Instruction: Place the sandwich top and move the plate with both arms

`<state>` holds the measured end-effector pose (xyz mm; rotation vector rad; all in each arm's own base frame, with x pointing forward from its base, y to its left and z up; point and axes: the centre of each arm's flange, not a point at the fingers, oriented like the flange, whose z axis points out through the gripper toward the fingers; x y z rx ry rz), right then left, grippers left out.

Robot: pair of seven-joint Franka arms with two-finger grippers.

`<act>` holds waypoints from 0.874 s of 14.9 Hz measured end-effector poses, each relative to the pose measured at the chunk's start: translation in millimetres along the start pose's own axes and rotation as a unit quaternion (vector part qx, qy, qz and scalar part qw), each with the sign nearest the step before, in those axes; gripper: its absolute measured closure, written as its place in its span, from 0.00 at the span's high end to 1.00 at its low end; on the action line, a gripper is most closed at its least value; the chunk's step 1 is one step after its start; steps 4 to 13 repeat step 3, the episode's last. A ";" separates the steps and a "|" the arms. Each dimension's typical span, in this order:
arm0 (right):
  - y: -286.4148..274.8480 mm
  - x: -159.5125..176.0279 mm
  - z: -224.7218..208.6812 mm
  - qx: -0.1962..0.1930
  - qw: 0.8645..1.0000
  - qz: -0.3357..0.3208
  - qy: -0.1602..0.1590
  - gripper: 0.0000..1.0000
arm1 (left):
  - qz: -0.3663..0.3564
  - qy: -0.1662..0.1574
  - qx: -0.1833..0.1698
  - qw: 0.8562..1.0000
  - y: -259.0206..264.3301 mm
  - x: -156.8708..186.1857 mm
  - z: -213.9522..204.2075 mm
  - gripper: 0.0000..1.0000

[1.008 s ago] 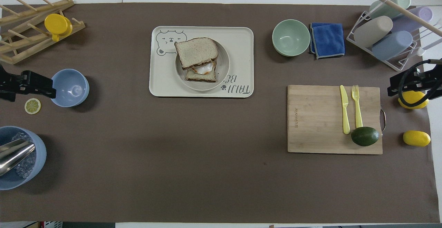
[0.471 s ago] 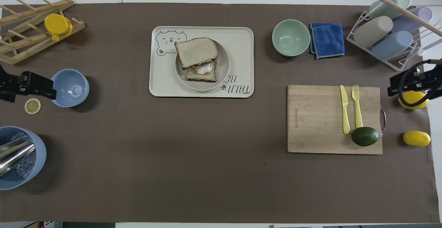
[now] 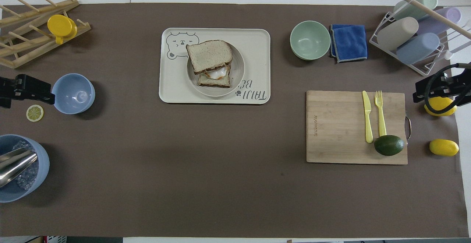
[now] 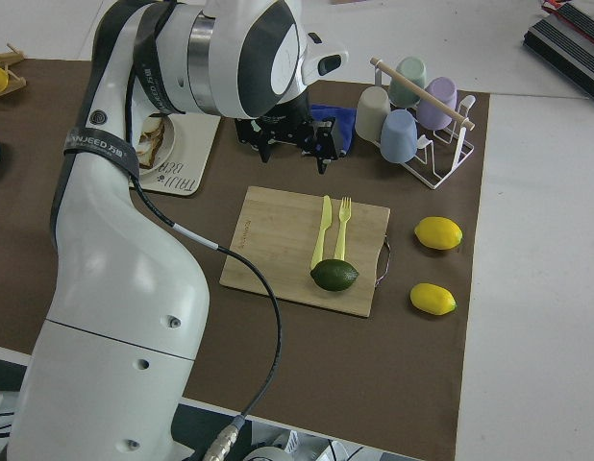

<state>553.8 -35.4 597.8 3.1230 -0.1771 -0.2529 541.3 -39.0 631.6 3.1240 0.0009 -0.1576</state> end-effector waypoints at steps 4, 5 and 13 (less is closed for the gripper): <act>0.0 0.0 0.0 0.000 1.000 0.000 0.000 1.00 | 0.003 0.016 -0.001 1.000 0.4 3.4 -2.8 1.00; 0.0 0.0 0.0 0.000 1.000 0.000 0.000 1.00 | 0.003 0.016 -0.001 1.000 0.4 3.4 -2.8 1.00; 0.0 0.0 0.0 0.000 1.000 0.000 0.000 1.00 | 0.003 0.016 -0.001 1.000 0.4 3.4 -2.8 1.00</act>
